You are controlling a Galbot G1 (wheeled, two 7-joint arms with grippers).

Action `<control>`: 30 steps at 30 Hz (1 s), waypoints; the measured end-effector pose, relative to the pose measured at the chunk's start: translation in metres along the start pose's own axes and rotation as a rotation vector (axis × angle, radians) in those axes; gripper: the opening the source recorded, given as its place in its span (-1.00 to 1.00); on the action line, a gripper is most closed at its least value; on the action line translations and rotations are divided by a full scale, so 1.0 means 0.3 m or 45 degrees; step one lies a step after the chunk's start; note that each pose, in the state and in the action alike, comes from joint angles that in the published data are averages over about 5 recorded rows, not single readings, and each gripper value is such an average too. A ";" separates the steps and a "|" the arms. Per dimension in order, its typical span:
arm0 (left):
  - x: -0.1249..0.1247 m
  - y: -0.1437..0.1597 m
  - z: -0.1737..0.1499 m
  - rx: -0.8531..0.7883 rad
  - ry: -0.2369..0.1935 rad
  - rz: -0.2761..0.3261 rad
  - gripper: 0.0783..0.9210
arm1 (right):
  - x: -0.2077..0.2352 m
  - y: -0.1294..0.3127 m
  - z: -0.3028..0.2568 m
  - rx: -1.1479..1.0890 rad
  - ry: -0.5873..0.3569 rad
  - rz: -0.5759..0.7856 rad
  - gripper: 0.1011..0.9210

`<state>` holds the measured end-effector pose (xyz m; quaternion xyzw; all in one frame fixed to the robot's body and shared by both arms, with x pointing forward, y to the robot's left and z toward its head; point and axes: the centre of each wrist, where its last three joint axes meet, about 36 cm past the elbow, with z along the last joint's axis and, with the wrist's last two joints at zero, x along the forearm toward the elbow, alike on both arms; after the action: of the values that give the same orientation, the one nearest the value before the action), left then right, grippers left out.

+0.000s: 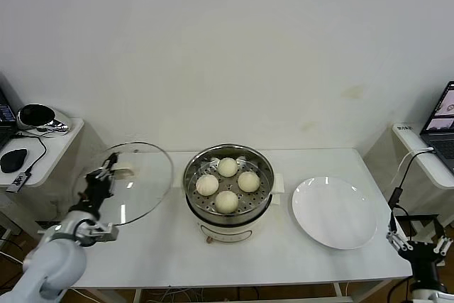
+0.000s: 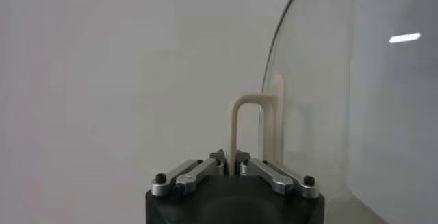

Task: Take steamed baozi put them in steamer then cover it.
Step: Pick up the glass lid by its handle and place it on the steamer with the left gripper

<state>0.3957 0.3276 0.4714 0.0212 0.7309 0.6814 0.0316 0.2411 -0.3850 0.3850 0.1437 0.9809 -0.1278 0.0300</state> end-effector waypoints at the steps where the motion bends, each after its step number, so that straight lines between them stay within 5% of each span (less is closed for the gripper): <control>1: -0.013 0.002 -0.029 0.010 -0.011 0.003 -0.83 | -0.001 0.006 0.003 0.001 0.001 -0.002 0.76; 15: -0.196 -0.005 -0.433 0.046 -0.093 0.039 -0.83 | -0.022 0.076 0.034 0.017 0.009 -0.040 0.76; 30: -0.269 -0.095 -0.702 -0.015 -0.142 0.102 -0.83 | -0.020 0.103 0.041 0.022 0.012 -0.062 0.76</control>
<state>0.4607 0.1100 0.4591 0.0881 0.7225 0.6843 0.0450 0.2560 -0.3612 0.3663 0.1205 0.9831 -0.1363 0.0209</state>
